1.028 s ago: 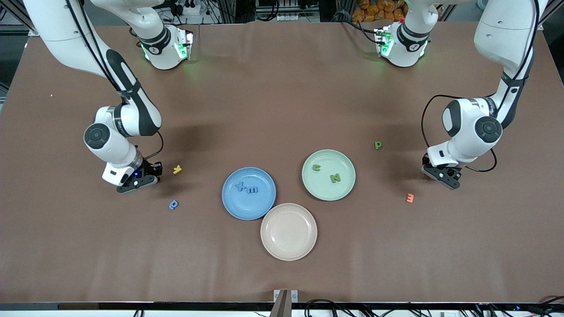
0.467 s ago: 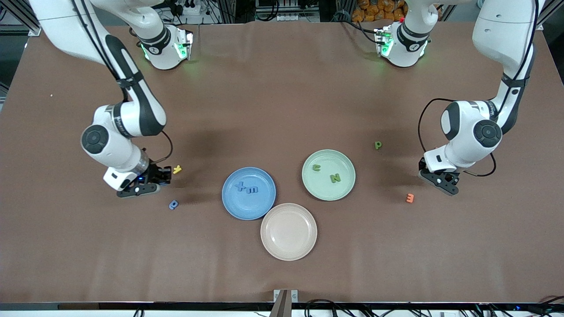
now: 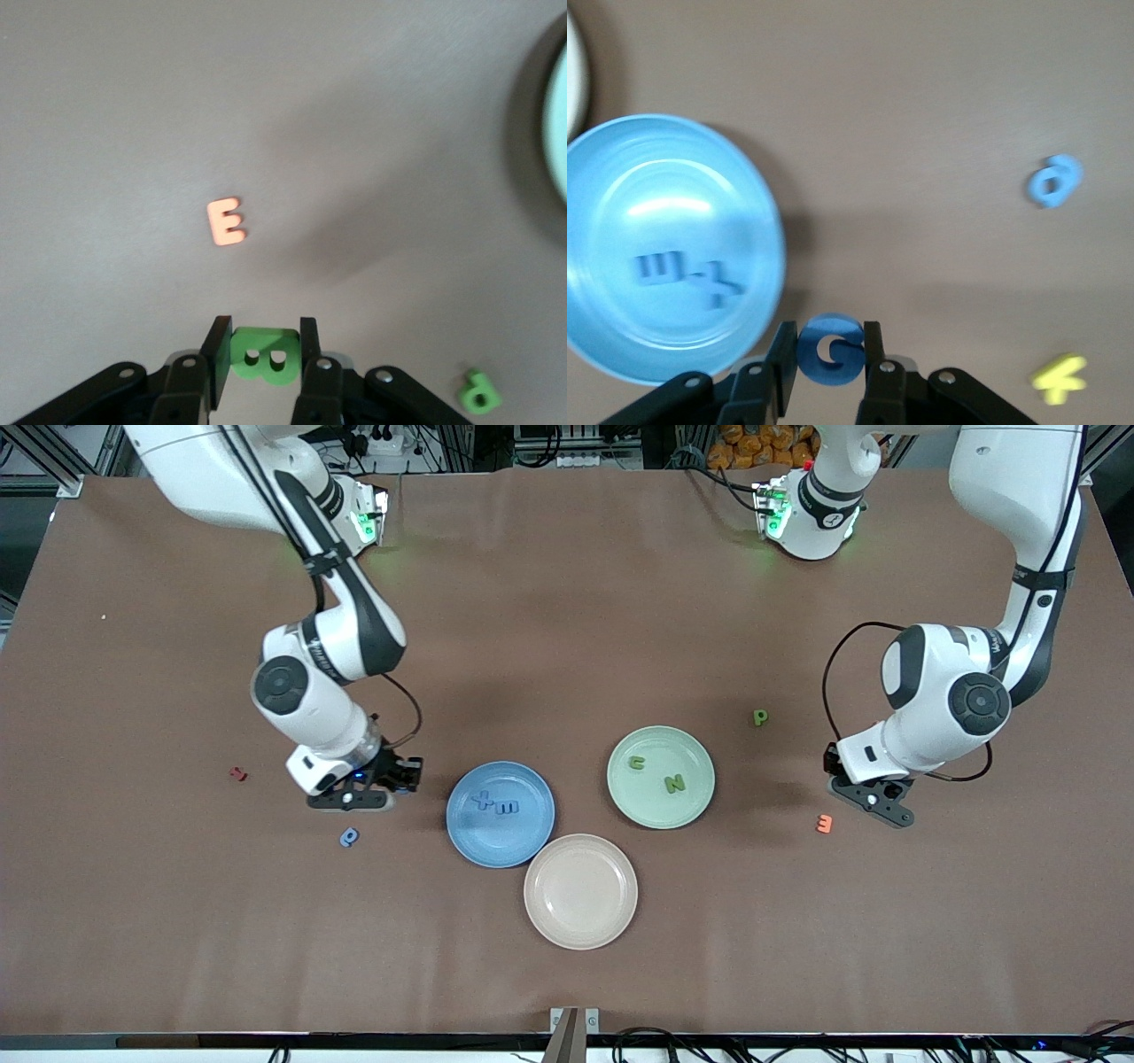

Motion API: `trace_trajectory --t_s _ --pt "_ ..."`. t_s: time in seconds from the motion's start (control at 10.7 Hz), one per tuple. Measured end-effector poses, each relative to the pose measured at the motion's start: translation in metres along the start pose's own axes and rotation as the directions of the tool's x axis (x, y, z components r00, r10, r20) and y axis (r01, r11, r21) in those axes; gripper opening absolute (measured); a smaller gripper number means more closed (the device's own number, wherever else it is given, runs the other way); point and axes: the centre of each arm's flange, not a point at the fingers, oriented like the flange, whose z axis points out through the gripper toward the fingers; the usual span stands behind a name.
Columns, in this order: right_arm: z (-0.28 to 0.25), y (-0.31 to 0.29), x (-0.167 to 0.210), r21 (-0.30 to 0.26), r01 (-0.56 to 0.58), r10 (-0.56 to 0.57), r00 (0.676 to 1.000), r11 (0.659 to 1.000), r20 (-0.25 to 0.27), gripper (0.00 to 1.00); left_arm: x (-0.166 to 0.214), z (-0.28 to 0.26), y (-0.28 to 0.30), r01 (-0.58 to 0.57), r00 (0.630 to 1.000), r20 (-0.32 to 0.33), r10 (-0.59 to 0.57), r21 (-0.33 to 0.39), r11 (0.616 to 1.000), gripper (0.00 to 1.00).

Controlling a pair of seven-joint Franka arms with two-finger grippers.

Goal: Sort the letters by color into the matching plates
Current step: 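Place the blue G on the blue plate while the left gripper carries B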

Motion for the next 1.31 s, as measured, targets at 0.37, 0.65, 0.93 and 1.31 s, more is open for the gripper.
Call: trace_trajectory --t_s 0.37,0.65,0.93,1.31 --pt "0.029 -0.107 -0.018 0.031 -0.054 0.054 0.999 0.998 0.006 0.34 0.022 -0.014 0.037 0.074 0.997 0.020 -0.074 -0.027 0.997 0.35" --pt "0.061 -0.142 -0.025 0.032 -0.066 0.065 0.998 0.997 0.023 0.34 0.035 -0.022 0.064 0.123 0.992 0.020 -0.123 -0.040 0.992 0.35" --pt "0.057 -0.128 -0.008 0.029 -0.062 0.062 0.998 0.998 0.000 0.60 0.041 -0.023 0.084 0.162 0.987 0.020 -0.162 -0.049 0.986 0.35" --pt "0.044 -0.068 0.036 0.006 -0.001 0.001 0.999 1.000 -0.040 1.00 0.058 -0.027 0.130 0.228 0.974 0.014 -0.228 -0.052 0.972 0.35"
